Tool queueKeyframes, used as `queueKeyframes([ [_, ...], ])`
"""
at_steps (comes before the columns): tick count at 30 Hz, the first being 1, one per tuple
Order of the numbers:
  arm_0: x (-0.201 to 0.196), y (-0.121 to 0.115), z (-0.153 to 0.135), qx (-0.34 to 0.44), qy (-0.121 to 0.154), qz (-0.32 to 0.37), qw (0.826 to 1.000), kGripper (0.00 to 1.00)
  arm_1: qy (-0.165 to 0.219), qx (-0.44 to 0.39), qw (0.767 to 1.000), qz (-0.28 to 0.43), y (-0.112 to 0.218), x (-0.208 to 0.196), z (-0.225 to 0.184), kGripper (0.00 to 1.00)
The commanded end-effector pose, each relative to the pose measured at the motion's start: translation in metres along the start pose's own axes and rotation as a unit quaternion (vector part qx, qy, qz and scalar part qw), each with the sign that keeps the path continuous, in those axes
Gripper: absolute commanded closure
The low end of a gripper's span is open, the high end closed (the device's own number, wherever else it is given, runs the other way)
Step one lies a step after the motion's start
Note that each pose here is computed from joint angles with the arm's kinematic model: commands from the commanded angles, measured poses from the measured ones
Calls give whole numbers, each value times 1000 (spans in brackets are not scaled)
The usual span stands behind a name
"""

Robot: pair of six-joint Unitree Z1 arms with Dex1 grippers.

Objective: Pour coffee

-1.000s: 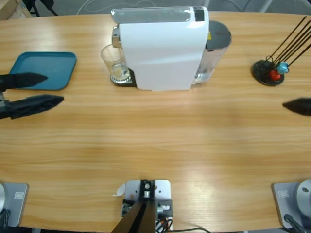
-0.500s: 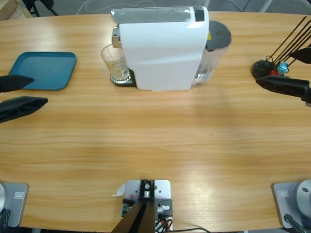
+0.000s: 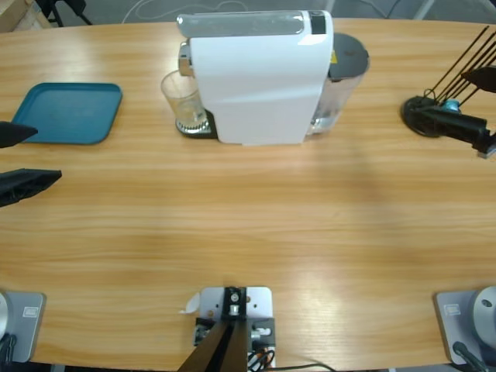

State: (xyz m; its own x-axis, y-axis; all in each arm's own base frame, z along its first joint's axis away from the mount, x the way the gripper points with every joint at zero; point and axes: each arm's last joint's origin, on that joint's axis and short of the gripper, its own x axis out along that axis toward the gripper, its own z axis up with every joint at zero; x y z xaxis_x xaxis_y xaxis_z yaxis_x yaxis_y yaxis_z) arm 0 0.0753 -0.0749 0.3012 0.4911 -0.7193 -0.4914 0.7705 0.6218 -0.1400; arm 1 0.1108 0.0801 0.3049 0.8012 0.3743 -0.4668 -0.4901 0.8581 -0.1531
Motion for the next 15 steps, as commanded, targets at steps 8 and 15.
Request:
queueKeyframes([
  [8, 11, -1, -8, -1, 31, -12, 999, 0, -6, 14, 1000, 24, 1, -15, 1, 0],
  [15, 11, -1, -9, -1, 29, -12, 999, 0, -17, 0, 997, 80, -1, -45, -2, 0],
])
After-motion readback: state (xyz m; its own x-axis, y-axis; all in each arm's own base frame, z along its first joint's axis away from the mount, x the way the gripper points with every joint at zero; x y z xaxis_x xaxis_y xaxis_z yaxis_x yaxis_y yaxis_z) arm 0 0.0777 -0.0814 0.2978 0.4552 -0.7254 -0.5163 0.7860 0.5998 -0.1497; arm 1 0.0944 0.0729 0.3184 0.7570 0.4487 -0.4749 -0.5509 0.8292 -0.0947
